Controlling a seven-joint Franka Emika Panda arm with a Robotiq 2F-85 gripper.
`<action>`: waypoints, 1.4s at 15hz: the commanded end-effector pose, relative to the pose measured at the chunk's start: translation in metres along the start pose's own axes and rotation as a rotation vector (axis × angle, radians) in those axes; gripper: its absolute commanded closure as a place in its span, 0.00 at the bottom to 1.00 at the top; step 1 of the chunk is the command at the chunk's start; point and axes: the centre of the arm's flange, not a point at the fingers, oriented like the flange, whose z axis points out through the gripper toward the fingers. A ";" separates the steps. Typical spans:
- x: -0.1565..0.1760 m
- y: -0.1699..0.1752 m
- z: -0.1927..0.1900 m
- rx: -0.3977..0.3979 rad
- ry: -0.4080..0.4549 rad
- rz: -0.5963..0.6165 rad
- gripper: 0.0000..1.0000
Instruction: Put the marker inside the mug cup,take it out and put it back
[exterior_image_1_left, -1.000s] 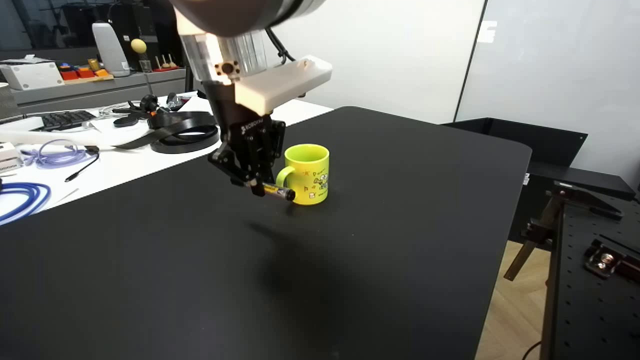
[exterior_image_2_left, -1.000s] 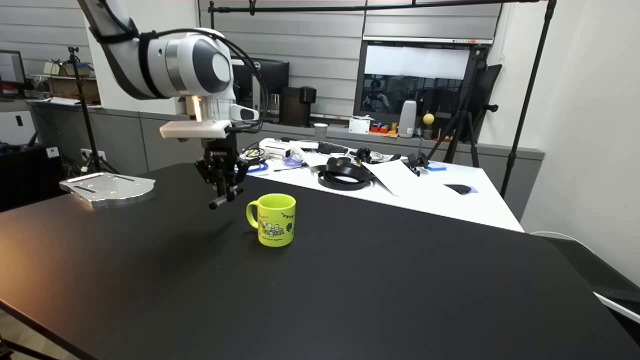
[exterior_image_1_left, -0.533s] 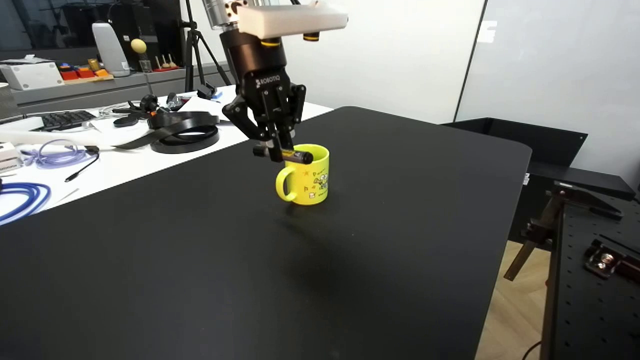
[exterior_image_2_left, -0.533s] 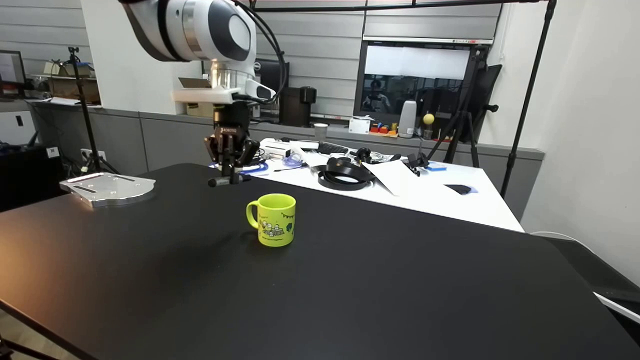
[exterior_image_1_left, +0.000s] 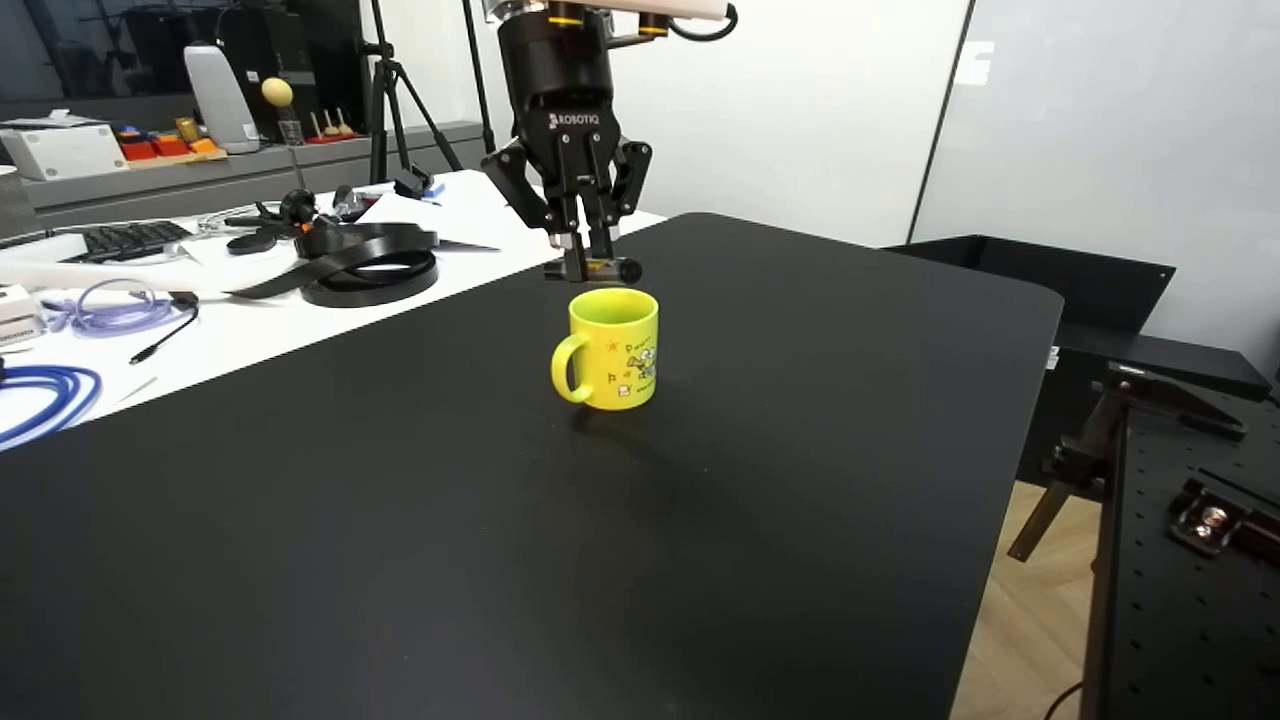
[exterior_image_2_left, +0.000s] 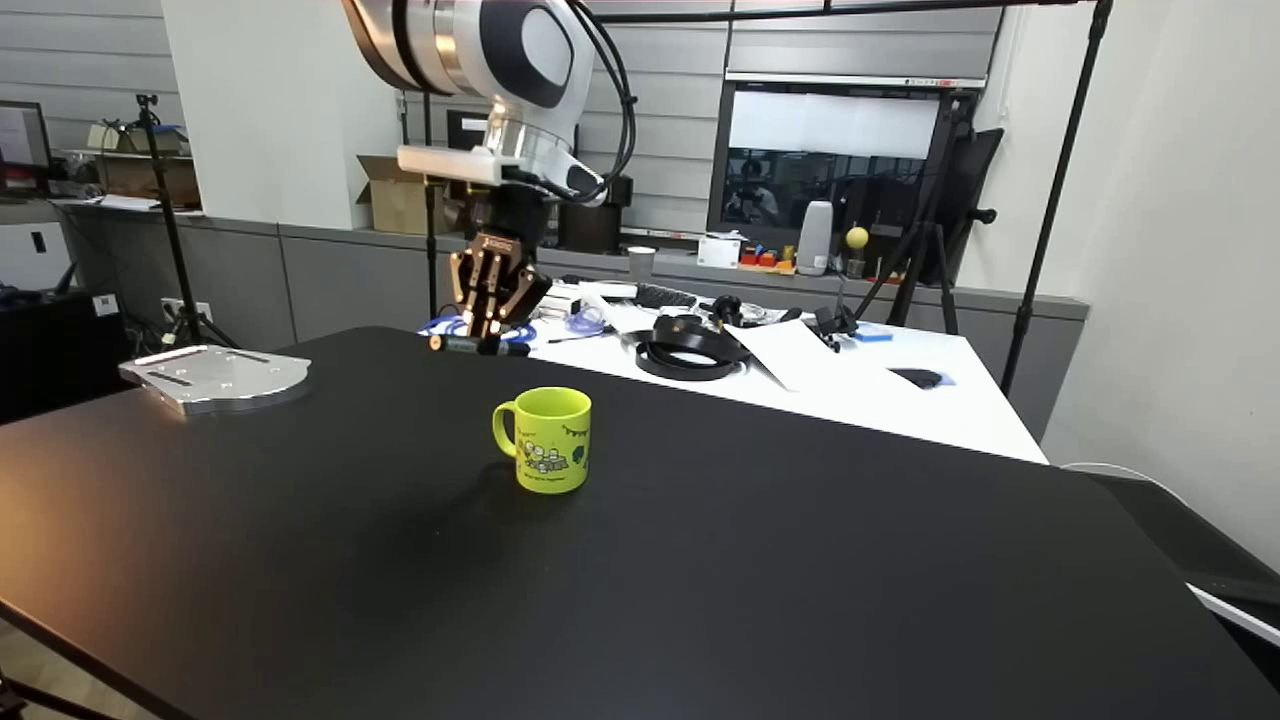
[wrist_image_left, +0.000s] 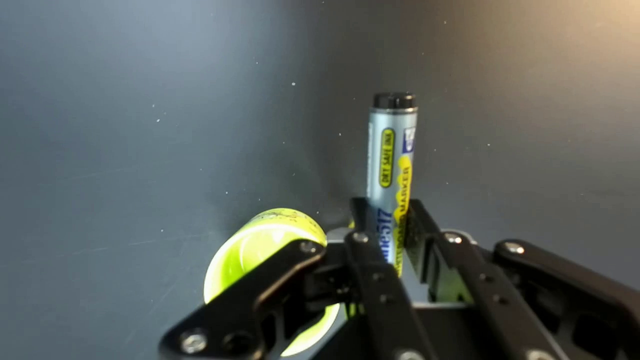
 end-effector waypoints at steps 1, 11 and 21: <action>0.000 -0.001 0.000 0.000 -0.002 -0.001 0.95; 0.021 0.017 0.016 -0.011 -0.127 0.107 0.95; 0.048 0.043 0.011 0.080 -0.143 0.314 0.95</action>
